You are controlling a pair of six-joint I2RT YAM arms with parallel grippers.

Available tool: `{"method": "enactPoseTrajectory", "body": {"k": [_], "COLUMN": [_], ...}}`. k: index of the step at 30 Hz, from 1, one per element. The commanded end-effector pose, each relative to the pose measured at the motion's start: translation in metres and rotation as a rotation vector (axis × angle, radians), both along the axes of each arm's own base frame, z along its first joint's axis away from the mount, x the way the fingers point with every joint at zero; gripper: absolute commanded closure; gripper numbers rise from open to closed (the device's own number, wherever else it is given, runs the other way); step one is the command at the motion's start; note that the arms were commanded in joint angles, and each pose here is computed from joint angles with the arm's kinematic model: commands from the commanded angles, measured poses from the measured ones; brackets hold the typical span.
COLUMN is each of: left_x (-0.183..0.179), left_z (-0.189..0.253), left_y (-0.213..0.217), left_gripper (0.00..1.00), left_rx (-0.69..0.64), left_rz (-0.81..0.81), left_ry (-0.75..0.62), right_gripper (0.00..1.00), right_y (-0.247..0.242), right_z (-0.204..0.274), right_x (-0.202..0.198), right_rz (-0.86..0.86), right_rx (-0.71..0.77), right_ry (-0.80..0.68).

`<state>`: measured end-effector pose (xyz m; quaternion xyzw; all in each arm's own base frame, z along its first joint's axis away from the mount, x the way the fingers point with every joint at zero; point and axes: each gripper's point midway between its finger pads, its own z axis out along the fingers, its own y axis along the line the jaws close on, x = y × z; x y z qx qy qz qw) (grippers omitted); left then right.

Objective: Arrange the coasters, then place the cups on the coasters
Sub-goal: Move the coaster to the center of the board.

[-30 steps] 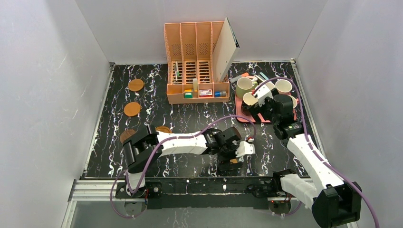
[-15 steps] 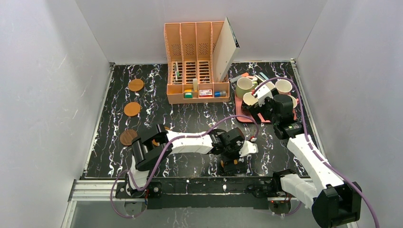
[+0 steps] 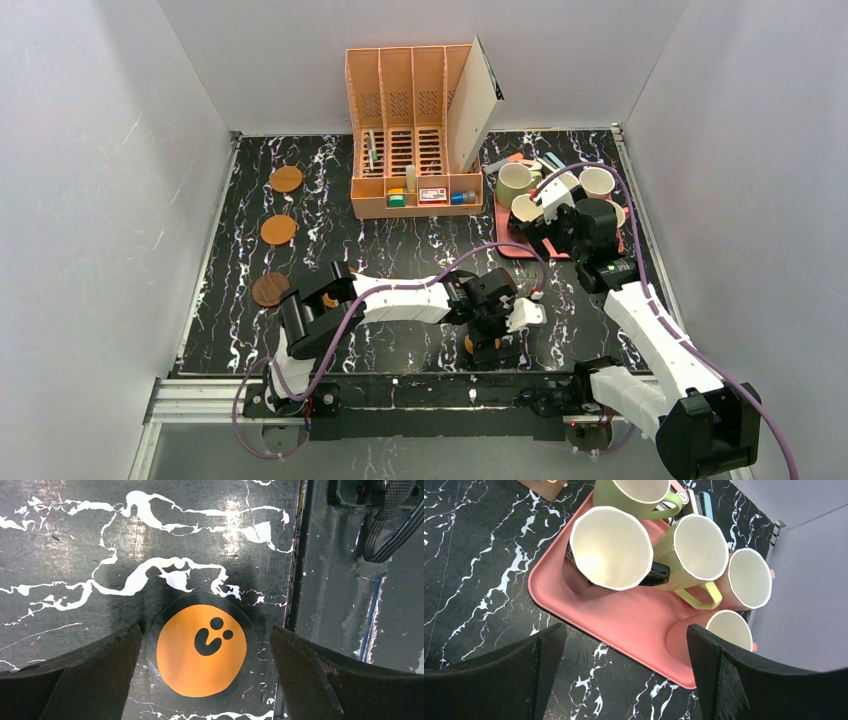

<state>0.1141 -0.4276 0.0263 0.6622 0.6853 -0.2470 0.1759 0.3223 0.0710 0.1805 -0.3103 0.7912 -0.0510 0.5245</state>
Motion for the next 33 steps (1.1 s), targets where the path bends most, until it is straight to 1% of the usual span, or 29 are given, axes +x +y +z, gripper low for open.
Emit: {"method": "enactPoseTrajectory", "body": {"k": [1, 9, 18, 23, 25, 27, 30, 33], "left_x": [-0.006, 0.017, 0.014, 0.003, 0.004, 0.011, 0.029, 0.038], "left_z": [-0.009, -0.027, -0.039, -0.046, -0.049, -0.050, -0.050, -0.046], "left_y": [0.007, 0.014, 0.026, 0.035, 0.039, 0.045, 0.058, 0.074], "left_gripper": [0.02, 0.02, 0.02, 0.02, 0.02, 0.02, 0.02, 0.02], "left_rx": [0.057, 0.100, 0.145, 0.189, 0.207, 0.230, 0.273, 0.301], "left_rz": [-0.005, 0.066, 0.038, -0.006, -0.010, 0.008, 0.049, 0.058], "left_ry": [0.028, -0.081, -0.092, -0.083, -0.111, -0.158, -0.263, -0.321], "right_gripper": [0.02, 0.02, 0.02, 0.02, 0.02, 0.02, 0.02, 0.02], "right_y": [0.000, 0.001, 0.000, -0.004, -0.005, -0.006, -0.006, -0.006], "right_z": [0.008, 0.010, 0.013, 0.016, 0.016, 0.016, 0.017, 0.018], "right_x": [0.005, 0.004, 0.004, 0.005, 0.006, 0.006, 0.006, 0.006], "right_rz": [-0.010, -0.003, -0.006, -0.031, -0.038, -0.042, -0.043, -0.039], "right_rx": [0.021, 0.026, 0.026, 0.022, 0.021, 0.020, 0.022, 0.024], "right_ry": [-0.039, -0.044, -0.053, -0.068, -0.069, -0.069, -0.072, -0.074]}}
